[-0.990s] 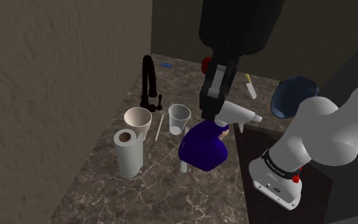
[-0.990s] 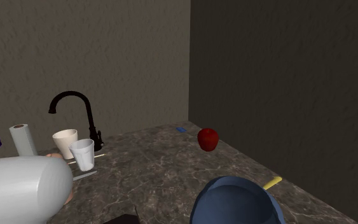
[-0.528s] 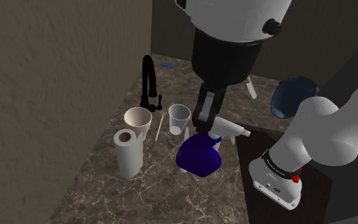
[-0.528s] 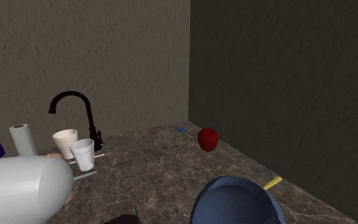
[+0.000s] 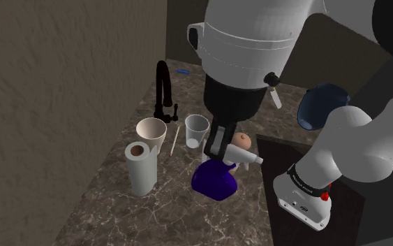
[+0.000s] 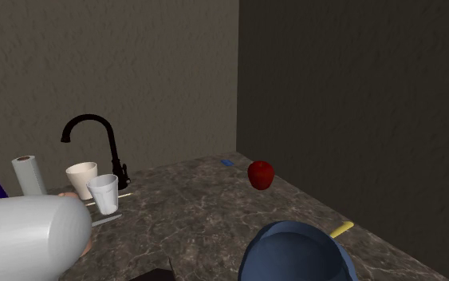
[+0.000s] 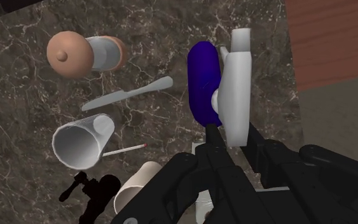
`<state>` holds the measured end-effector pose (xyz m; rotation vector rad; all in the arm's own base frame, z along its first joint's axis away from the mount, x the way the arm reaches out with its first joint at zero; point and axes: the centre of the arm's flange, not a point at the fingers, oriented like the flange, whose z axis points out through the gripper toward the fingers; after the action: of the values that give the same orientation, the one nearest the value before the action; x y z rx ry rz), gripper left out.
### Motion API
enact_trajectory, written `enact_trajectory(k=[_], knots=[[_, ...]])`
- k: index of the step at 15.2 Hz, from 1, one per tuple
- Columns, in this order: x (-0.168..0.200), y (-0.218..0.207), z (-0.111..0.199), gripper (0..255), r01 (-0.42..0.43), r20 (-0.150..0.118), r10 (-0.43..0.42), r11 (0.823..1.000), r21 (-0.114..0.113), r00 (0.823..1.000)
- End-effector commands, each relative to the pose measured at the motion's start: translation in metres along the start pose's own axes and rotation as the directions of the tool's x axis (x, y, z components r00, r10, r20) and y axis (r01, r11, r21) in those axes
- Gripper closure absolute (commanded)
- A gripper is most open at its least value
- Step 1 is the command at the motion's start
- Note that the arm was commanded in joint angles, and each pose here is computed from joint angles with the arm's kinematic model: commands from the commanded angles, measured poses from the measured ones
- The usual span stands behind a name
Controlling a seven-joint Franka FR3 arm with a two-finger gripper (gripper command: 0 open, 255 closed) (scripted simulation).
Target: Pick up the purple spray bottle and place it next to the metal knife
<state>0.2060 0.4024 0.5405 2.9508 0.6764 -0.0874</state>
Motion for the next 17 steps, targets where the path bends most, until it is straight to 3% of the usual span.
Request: enact_trajectory(k=[1, 17], knots=[[0.001, -0.002, 0.01, 255, 0.0, -0.001, 0.0, 1.0, 0.0, 1.0], [0.008, -0.01, 0.094, 255, 0.0, -0.001, 0.0, 1.0, 0.0, 1.0]])
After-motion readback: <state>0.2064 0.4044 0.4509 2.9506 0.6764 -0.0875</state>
